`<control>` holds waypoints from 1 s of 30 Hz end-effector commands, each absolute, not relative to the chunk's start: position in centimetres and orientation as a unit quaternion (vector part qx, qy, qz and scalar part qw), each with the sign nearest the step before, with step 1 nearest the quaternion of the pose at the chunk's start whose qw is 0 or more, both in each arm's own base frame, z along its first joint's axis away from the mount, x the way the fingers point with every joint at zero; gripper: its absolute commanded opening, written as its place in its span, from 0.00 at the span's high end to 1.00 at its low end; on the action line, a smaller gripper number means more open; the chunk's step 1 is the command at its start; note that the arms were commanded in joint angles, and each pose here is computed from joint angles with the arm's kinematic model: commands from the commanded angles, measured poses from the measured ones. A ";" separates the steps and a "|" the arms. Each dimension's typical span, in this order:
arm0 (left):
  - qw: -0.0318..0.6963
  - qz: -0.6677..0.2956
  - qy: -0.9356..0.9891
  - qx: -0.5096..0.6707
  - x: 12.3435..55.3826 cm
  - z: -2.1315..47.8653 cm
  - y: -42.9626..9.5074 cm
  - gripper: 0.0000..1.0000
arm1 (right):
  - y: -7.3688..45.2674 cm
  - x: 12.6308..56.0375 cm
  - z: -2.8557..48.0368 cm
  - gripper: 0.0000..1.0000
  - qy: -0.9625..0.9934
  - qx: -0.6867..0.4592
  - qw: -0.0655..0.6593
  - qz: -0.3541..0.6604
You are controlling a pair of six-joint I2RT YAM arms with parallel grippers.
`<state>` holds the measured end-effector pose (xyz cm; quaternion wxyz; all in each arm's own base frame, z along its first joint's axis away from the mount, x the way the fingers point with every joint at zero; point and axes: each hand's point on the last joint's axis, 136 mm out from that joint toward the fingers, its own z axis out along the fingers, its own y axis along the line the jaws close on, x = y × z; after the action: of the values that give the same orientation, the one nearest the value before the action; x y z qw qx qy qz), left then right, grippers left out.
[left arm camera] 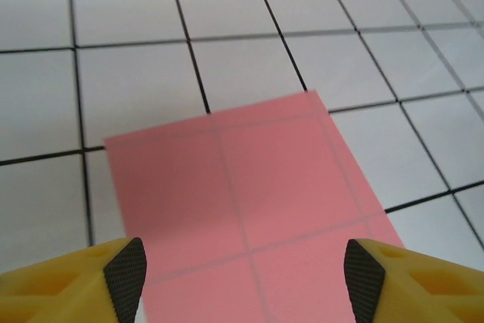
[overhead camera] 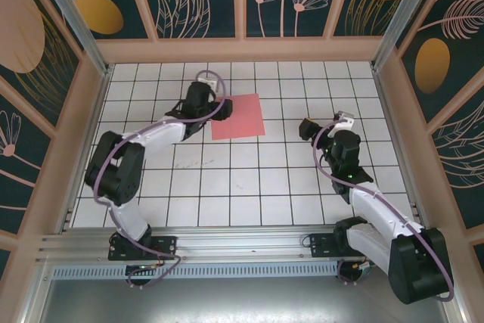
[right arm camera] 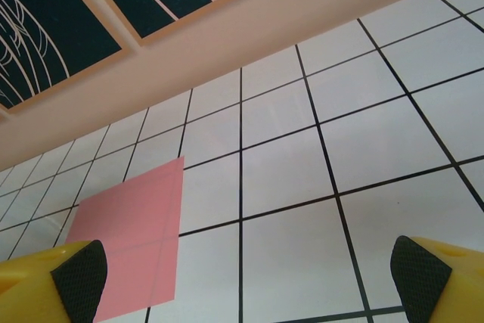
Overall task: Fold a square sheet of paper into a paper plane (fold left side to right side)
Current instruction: Move the square sheet of paper to the center of the table.
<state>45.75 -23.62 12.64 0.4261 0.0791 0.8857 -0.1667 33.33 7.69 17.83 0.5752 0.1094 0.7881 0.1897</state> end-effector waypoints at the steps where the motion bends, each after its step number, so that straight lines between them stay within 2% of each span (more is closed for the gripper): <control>1: 0.397 -0.112 0.905 0.102 45.9 10.3 -23.6 0.30 | 7.6 33.5 18.9 0.01 0.784 0.119 0.581 0.187; 10: 0.372 -0.091 0.914 0.134 47.5 7.4 -26.1 0.41 | 7.2 33.1 18.6 0.01 0.786 0.123 0.579 0.179; 17: 0.351 -0.075 0.922 0.147 48.7 4.9 -27.3 0.45 | 7.2 33.2 18.7 0.01 0.785 0.124 0.580 0.178; 30: 0.293 -0.070 0.937 0.176 46.6 0.4 -29.2 0.48 | 7.1 33.2 18.8 0.01 0.786 0.129 0.578 0.177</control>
<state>47.65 -29.19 1.77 0.3193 0.1633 0.9304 -0.0753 32.91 6.97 16.60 0.5597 0.1206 0.8031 0.1653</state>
